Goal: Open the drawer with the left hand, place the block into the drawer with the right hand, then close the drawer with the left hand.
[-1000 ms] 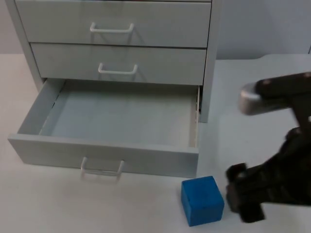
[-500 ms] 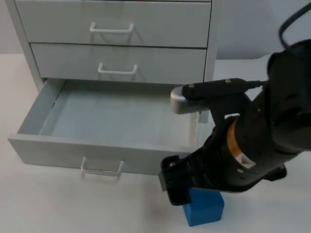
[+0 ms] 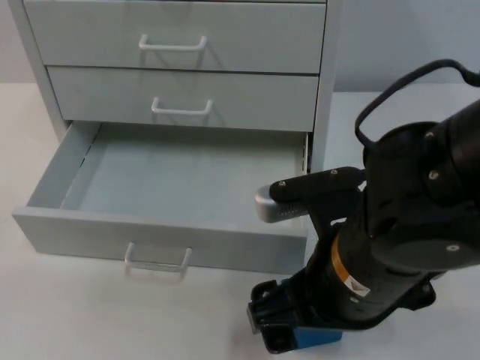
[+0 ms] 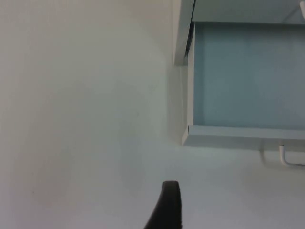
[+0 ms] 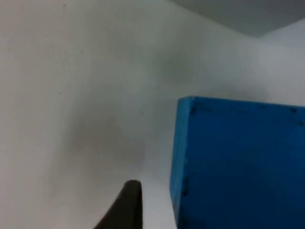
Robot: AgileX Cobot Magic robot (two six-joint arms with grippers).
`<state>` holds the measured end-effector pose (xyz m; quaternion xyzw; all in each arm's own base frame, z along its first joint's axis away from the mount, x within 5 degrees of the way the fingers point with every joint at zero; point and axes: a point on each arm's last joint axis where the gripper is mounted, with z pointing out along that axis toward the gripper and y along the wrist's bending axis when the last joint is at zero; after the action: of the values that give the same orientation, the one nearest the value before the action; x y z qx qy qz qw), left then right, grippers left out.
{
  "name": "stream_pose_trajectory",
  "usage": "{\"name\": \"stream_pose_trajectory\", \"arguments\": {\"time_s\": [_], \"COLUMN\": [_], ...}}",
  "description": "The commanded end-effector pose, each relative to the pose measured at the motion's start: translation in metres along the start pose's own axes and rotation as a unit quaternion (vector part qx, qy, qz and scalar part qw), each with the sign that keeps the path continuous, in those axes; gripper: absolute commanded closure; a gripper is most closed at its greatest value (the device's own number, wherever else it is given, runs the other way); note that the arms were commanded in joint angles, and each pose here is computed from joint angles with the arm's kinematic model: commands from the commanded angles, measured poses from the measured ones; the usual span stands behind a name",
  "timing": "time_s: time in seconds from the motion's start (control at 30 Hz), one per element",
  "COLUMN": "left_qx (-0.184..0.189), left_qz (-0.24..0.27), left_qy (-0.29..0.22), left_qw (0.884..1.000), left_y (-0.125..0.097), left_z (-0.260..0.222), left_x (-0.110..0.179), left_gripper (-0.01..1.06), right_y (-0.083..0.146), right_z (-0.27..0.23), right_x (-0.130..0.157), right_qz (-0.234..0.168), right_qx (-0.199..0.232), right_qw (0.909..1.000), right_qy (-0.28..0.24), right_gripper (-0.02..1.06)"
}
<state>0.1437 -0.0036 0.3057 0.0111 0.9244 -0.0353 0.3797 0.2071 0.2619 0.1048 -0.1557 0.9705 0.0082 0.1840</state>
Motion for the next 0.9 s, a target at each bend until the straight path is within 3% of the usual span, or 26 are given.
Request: {"name": "stream_pose_trajectory", "arguments": {"time_s": [0.0,0.07,0.1,0.13,0.27,0.37,0.6,0.73,0.87], "left_qx": [0.001,0.001,0.001,0.001,0.001,0.001,0.001,0.000,0.001], "left_qz": [0.000,0.000,0.000,0.000,0.000,0.001,0.003,0.003,0.002], "left_qy": [-0.006,-0.006,-0.006,-0.006,-0.006,-0.006,-0.006,-0.007,-0.007], "left_qw": [1.000,1.000,1.000,1.000,1.000,1.000,1.000,1.000,1.000], "left_y": [-0.001,-0.001,-0.001,-0.001,-0.001,-0.001,-0.001,-0.001,-0.001], "left_z": [0.000,0.000,0.000,0.000,0.000,0.000,0.000,0.000,0.000], "left_x": [0.000,0.000,0.000,0.000,0.000,0.000,0.000,0.000,0.000], "left_gripper": [0.31,0.31,0.31,0.31,0.31,0.31,0.31,0.31,0.31], "right_y": [0.002,0.003,0.003,0.003,0.004,0.004,0.015,0.013,0.002], "right_z": [-0.001,-0.002,-0.002,-0.002,-0.002,-0.003,-0.050,-0.104,-0.130], "right_x": [-0.001,-0.002,-0.002,-0.002,-0.003,-0.002,-0.001,-0.010,-0.019], "right_qz": [0.002,0.003,0.005,0.005,-0.018,-0.015,-0.059,-0.073,-0.080], "right_qx": [0.000,-0.001,-0.002,-0.002,-0.008,-0.008,-0.039,-0.085,-0.083], "right_qw": [1.0000,1.0000,1.0000,1.0000,0.9998,0.9998,0.9971,0.9885,0.9817], "right_qy": [-0.002,-0.003,-0.003,-0.003,-0.008,-0.005,-0.027,-0.102,-0.152], "right_gripper": [0.13,0.31,0.50,0.50,1.04,1.05,1.05,1.05,1.05]}}
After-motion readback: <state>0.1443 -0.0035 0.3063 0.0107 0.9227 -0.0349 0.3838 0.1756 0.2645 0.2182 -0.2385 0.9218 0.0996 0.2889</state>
